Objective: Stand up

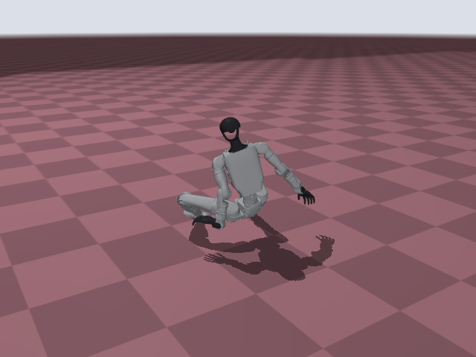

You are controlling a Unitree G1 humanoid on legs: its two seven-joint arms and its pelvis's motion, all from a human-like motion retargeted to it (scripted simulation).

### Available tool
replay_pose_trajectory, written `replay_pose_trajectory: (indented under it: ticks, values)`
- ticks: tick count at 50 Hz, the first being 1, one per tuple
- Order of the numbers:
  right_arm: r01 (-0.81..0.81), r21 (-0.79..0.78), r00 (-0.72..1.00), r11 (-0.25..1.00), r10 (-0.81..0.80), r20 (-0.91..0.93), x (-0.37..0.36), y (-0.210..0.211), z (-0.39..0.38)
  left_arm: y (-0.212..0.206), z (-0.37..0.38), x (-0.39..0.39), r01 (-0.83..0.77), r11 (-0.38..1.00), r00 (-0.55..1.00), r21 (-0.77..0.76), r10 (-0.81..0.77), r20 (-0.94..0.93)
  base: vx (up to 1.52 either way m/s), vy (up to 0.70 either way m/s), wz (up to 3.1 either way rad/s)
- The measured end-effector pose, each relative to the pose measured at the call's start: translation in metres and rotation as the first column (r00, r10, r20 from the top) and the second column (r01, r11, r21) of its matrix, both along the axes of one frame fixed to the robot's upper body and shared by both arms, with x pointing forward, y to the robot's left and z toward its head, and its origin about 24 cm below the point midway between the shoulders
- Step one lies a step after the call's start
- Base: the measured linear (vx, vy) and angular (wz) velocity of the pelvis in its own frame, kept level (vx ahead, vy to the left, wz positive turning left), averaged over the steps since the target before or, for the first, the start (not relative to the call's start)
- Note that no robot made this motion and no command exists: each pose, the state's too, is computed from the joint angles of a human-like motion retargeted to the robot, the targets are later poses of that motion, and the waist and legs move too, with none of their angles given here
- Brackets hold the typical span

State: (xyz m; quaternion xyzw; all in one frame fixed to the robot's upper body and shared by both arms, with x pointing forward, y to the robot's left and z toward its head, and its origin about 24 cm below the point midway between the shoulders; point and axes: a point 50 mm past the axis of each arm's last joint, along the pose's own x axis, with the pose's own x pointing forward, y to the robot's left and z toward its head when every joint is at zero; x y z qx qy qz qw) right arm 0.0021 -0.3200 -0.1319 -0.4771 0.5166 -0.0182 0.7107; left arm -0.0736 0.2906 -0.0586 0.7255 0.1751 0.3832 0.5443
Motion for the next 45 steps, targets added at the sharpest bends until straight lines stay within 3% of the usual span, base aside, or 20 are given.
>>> replay_pose_trajectory:
  ticks: [19,28,36,40,45]
  values:
    - [-0.163,-0.108,0.977,0.981,0.176,0.120,-0.007,0.031,-0.004,-0.017,0.001,-0.089,-0.386,0.921,0.911,-0.052,0.372,-0.178,0.06,-0.23,-0.50]
    - [-0.132,-0.247,0.947,0.960,0.196,0.255,-0.021,0.037,0.004,-0.011,-0.001,-0.095,-0.355,0.932,0.889,-0.067,0.315,-0.332,-0.01,-0.10,-0.34]
    - [-0.032,-0.277,0.916,0.960,0.140,0.377,-0.019,0.047,0.008,0.013,-0.003,-0.093,-0.353,0.925,0.810,-0.139,0.228,-0.540,0.05,-0.17,-0.40]
    - [0.028,-0.315,0.893,0.949,0.118,0.434,-0.020,0.049,0.011,0.016,-0.007,-0.071,-0.323,0.929,0.866,-0.180,0.213,-0.452,0.06,-0.05,-0.31]
    - [0.083,-0.360,0.857,0.929,0.118,0.502,-0.016,0.051,0.014,0.009,-0.022,-0.012,-0.156,0.950,0.956,-0.272,0.076,-0.282,0.09,-0.05,-0.37]
